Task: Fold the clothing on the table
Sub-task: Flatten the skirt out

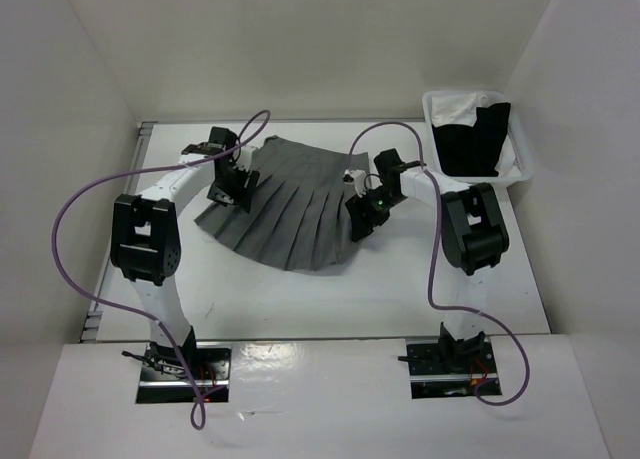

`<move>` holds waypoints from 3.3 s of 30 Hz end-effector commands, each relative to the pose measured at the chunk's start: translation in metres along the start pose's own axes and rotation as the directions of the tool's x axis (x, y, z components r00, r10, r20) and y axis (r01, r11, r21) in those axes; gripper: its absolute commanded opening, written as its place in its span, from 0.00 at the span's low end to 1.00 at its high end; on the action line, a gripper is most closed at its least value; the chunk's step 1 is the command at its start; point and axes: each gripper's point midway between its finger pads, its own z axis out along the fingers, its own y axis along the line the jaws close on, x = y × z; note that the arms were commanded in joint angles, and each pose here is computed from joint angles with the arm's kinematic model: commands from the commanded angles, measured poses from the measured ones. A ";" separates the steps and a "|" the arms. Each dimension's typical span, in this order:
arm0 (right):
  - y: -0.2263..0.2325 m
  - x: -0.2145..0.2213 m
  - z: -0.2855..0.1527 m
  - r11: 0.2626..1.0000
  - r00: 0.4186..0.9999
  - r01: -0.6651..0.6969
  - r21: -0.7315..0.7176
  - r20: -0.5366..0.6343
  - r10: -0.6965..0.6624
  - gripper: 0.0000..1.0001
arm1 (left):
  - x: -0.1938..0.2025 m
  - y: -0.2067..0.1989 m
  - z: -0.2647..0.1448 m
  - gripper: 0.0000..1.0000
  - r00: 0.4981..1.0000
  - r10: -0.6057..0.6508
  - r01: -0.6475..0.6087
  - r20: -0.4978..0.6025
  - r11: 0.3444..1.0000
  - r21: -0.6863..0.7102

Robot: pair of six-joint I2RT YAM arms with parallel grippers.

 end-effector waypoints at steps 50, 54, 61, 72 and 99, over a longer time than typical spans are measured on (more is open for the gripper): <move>0.019 -0.046 -0.067 0.882 0.998 0.065 0.466 -0.011 -0.067 0.81 | 0.022 -0.010 0.035 0.70 0.995 0.013 -0.017 -0.097 0.999 -0.043; 0.007 -0.037 -0.045 0.888 0.998 0.062 0.455 -0.054 -0.041 0.81 | 0.027 -0.007 0.046 0.70 0.990 0.057 -0.073 -0.126 0.990 -0.124; -0.007 -0.036 -0.031 0.877 0.998 0.053 0.478 -0.064 -0.025 0.82 | 0.044 0.001 0.057 0.63 0.979 0.084 -0.113 -0.187 0.982 -0.152; -0.036 -0.022 -0.008 0.850 0.993 0.065 0.523 -0.114 -0.006 0.85 | 0.080 0.006 0.052 0.47 0.958 0.089 -0.139 -0.273 0.976 -0.170; -0.103 0.010 -0.066 0.712 0.986 0.099 0.696 -0.163 0.022 0.91 | 0.093 -0.035 -0.019 0.32 0.948 0.203 -0.210 -0.243 0.978 -0.002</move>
